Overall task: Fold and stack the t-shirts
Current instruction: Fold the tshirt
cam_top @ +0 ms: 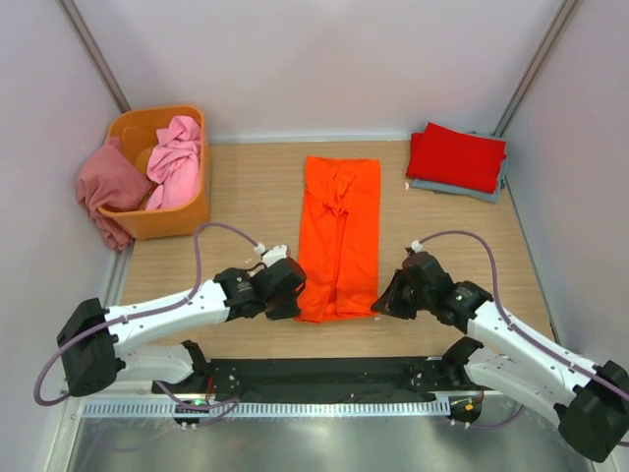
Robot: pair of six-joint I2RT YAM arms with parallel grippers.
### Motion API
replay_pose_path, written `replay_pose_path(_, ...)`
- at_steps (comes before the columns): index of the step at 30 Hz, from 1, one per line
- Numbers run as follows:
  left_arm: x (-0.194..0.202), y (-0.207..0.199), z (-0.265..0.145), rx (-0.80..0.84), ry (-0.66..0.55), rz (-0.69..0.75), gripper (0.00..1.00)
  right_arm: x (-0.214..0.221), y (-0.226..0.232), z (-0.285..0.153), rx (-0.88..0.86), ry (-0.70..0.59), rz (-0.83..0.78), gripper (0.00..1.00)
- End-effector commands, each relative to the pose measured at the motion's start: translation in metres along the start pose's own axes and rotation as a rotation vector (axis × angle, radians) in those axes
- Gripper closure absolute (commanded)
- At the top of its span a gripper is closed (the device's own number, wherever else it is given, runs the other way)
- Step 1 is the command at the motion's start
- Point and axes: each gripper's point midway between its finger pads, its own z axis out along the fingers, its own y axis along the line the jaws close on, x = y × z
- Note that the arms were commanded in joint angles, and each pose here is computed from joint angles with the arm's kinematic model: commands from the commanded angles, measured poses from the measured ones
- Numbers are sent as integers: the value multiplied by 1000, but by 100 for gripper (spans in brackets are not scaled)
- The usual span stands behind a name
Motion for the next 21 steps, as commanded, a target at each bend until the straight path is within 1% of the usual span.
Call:
replay_pose_path(1, -19, 7, -19, -96, -31, 77, 99, -27, 26, -14, -12, -77, -63, 99)
replay_pose_path(2, -21, 8, -21, -122, -22, 105, 98, -31, 27, -13, 6, -81, -73, 99)
replay_pose_path(3, -32, -3, -28, -102, -41, 110, 98, -39, 29, -15, 25, -110, -83, 99)
replay_pose_path(5, -52, -7, -31, -111, -55, 114, 97, -57, 35, -18, 61, -159, -117, 99)
replay_pose_path(6, -55, -10, -31, -112, -52, 128, 97, -59, 38, -18, 67, -155, -131, 99)
replay_pose_path(7, -64, -9, -30, -123, -60, 118, 97, -67, 39, -18, 91, -180, -139, 99)
replay_pose_path(8, -74, -17, -35, -109, -71, 120, 96, -76, 47, -23, 91, -201, -165, 99)
replay_pose_path(10, -86, -18, -28, -136, -68, 142, 96, -86, 47, -16, 135, -209, -183, 99)
replay_pose_path(11, -96, -27, -30, -124, -75, 145, 96, -95, 56, -17, 130, -228, -191, 99)
replay_pose_path(12, -100, -27, -25, -141, -63, 169, 96, -99, 58, -16, 138, -231, -213, 99)
replay_pose_path(17, -137, -42, -16, -133, -101, 186, 96, -133, 71, -8, 209, -270, -257, 99)
replay_pose_path(20, -149, -38, -1, -159, -79, 191, 96, -150, 71, -2, 244, -282, -264, 99)
replay_pose_path(21, -161, -41, -3, -155, -93, 181, 96, -154, 70, -1, 251, -285, -265, 99)
